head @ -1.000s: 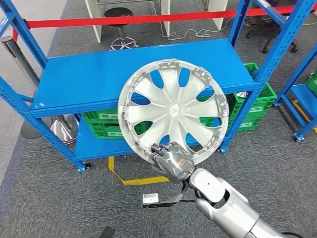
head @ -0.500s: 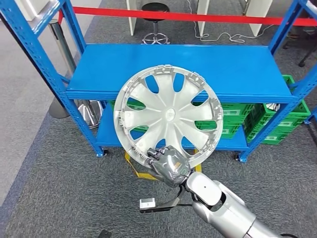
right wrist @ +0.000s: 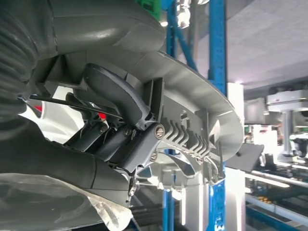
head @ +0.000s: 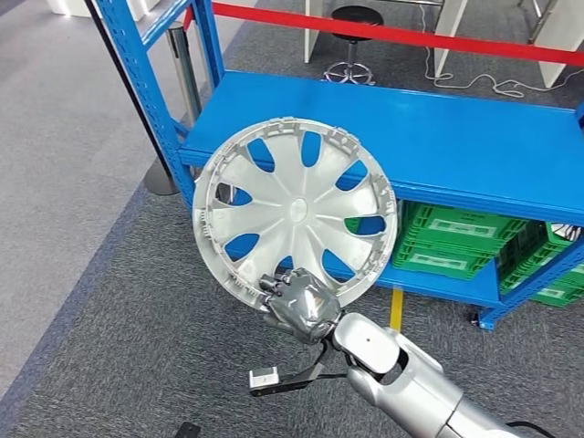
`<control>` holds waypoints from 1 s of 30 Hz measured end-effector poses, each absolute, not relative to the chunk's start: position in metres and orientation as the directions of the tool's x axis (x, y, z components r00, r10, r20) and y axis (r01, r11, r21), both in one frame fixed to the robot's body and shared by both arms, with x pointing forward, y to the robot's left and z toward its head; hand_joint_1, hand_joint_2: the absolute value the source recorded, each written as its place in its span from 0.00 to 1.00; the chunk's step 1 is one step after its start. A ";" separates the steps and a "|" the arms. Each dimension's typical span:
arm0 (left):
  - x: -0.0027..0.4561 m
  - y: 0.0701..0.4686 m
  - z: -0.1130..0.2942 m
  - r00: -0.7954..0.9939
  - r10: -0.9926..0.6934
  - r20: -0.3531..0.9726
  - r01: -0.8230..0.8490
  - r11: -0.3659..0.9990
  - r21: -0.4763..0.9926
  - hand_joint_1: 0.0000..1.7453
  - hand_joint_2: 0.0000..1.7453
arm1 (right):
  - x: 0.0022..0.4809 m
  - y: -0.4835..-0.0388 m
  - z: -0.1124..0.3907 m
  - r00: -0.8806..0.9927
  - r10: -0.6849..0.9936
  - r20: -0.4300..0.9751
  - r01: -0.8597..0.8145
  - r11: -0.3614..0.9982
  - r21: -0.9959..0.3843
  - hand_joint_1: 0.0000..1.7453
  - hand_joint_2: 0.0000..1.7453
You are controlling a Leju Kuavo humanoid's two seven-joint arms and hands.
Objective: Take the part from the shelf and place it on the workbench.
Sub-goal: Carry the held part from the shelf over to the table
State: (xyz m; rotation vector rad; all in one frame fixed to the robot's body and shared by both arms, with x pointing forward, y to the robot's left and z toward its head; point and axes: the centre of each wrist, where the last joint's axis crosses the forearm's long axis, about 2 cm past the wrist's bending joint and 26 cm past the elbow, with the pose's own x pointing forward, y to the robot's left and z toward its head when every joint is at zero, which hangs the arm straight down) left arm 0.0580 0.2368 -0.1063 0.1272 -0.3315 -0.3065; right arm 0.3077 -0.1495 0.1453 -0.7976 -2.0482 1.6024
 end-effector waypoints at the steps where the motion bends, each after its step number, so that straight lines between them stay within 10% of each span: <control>1: 0.058 0.237 -0.106 0.900 -0.315 0.300 0.273 0.946 0.174 0.00 1.00 | 0.310 -0.147 0.148 -0.752 0.659 -0.019 0.178 0.175 -0.968 1.00 1.00; 30: 0.066 0.222 -0.103 0.892 -0.329 0.310 0.276 0.939 0.203 0.00 1.00 | 0.331 -0.117 0.165 -0.786 0.618 -0.021 0.137 0.141 -0.980 1.00 1.00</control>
